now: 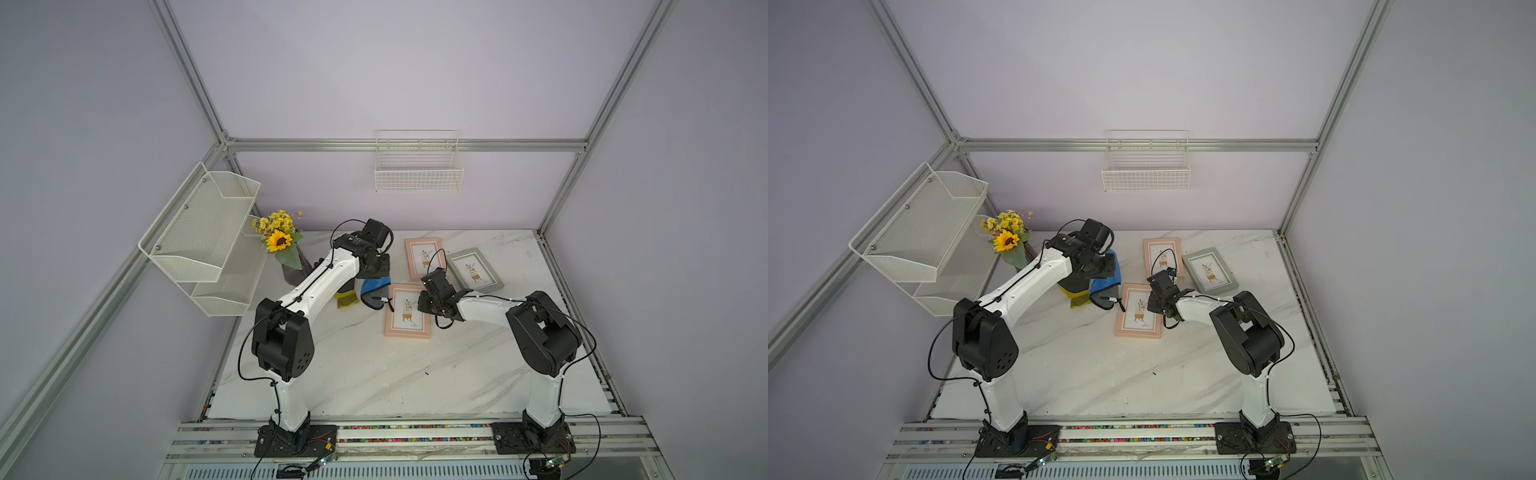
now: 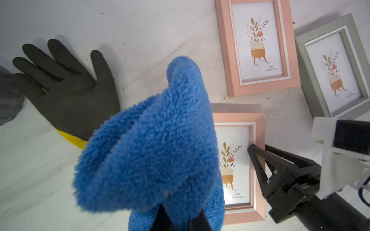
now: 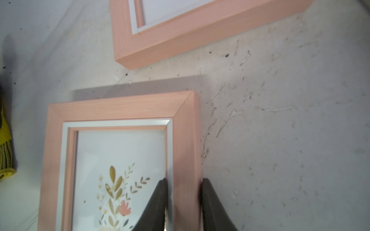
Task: Wipe the picture frame with a cloth
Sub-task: Wipe the dirt from the picture frame.
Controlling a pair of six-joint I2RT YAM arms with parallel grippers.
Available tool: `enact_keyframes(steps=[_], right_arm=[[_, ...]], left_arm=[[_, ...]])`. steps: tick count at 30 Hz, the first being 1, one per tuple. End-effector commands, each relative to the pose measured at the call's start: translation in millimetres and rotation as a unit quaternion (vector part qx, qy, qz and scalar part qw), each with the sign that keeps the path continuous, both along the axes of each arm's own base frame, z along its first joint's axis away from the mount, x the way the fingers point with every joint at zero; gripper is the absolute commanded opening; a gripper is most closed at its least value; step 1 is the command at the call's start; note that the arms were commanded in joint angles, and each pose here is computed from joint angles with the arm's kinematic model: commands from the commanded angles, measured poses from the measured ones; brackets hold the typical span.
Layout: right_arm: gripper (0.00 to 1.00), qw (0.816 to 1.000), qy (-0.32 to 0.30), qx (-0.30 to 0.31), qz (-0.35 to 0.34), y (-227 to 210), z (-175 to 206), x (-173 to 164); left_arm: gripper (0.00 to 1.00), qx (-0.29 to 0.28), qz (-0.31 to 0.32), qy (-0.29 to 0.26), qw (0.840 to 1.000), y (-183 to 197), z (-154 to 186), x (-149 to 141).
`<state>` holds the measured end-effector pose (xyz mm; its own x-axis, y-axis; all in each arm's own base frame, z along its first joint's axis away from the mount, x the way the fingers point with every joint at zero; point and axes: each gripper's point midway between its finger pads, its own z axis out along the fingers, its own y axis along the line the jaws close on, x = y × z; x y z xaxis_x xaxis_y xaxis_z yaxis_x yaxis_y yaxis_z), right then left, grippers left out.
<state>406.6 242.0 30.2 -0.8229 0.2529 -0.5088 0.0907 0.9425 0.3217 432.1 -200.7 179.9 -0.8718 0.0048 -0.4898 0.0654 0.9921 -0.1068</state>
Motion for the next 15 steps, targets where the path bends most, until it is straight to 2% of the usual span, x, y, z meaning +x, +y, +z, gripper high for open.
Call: enact_keyframes(steps=[1,3,6,10,15], right_arm=[[0.29,0.999,0.046,-0.027,0.0,-11,-26,-20],[0.29,0.999,0.045,-0.027,0.001,-11,-24,-20],[0.29,0.999,0.044,-0.027,0.001,-11,-24,-19],[0.29,0.999,0.044,-0.028,0.001,-11,-26,-19],[0.29,0.998,0.048,-0.03,-0.001,-12,-30,-20]], left_arm=[[0.0,-0.028,-0.037,-0.03,0.998,-27,3,21],[0.0,-0.035,-0.053,-0.019,0.998,-40,-12,22],[0.0,-0.013,-0.074,0.009,0.997,-56,-46,13],[0.0,-0.002,-0.096,0.074,0.993,-74,-97,-19],[0.0,0.024,-0.098,0.136,0.986,-74,-140,-60]])
